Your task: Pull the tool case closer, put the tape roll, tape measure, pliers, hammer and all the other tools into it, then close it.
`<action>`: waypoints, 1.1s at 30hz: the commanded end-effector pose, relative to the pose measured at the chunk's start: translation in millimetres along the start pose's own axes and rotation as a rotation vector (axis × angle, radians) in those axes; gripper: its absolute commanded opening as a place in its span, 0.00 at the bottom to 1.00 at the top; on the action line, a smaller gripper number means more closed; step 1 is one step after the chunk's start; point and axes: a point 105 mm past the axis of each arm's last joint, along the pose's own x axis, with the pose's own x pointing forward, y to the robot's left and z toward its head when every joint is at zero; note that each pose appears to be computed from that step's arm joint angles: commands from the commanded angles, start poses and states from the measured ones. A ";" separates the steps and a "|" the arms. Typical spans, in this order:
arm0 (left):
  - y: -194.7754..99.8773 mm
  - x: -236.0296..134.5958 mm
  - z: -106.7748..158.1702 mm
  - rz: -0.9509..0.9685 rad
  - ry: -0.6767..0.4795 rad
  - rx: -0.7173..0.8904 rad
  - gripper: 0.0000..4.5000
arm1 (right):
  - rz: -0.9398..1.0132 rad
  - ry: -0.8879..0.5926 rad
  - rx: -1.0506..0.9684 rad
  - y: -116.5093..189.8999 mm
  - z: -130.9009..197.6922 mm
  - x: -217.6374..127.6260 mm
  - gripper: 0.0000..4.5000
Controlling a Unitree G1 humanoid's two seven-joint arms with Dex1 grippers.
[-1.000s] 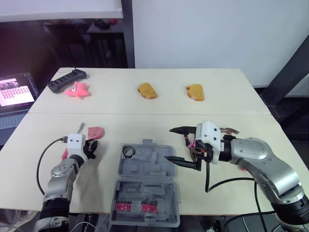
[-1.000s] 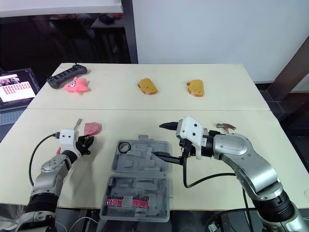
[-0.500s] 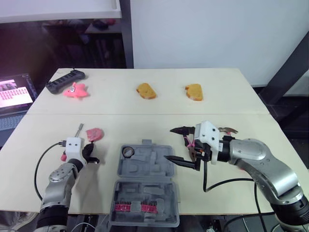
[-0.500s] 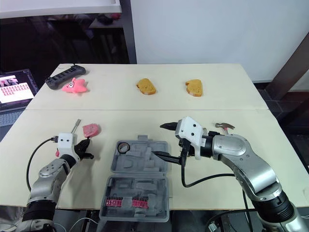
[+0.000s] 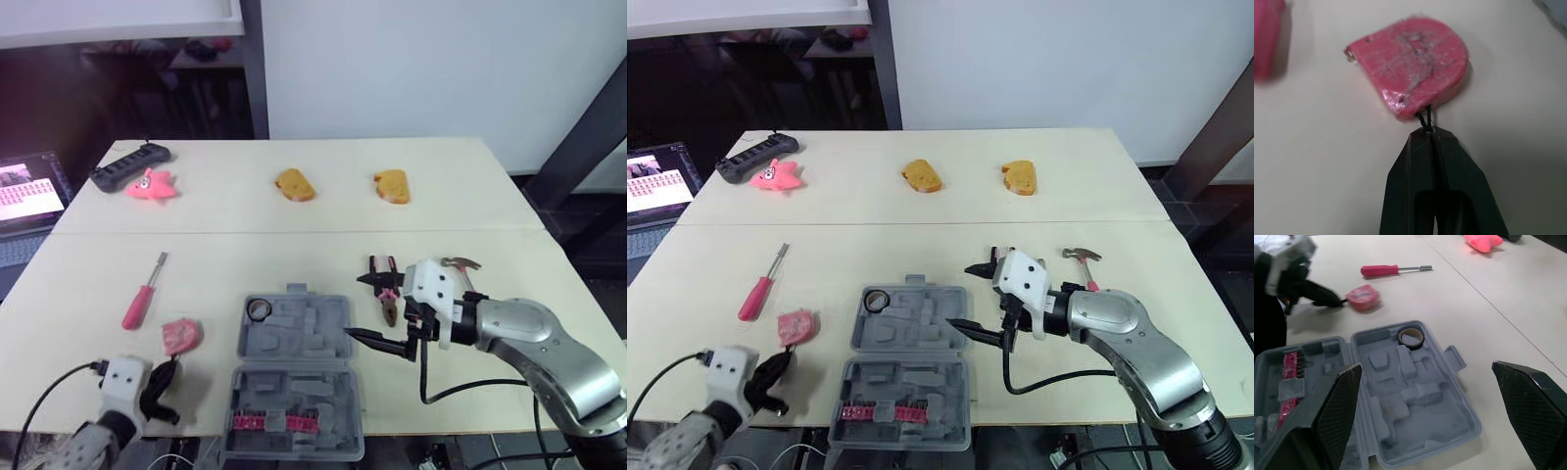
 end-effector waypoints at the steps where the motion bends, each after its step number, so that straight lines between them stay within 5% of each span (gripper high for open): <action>1: -6.1 -27.2 -26.8 -0.048 0.088 -0.022 0.01 | -0.010 -0.022 -0.047 -1.7 10.8 -4.7 1.00; 17: 9.4 -34.1 -41.5 -0.055 0.117 0.003 0.01 | -0.005 -0.016 -0.047 -3.1 8.8 -3.5 1.00; 22: 21.1 -38.3 -21.7 -0.087 0.054 0.032 0.40 | -0.014 -0.014 -0.042 -3.6 8.0 -5.2 1.00; 27: 36.7 -47.0 12.5 -0.183 0.015 0.102 0.98 | -0.025 -0.010 -0.037 -3.2 7.7 -8.7 1.00; 33: 58.8 -46.5 65.9 -0.442 0.013 0.233 0.99 | -0.055 -0.009 -0.023 -3.5 7.3 -12.4 1.00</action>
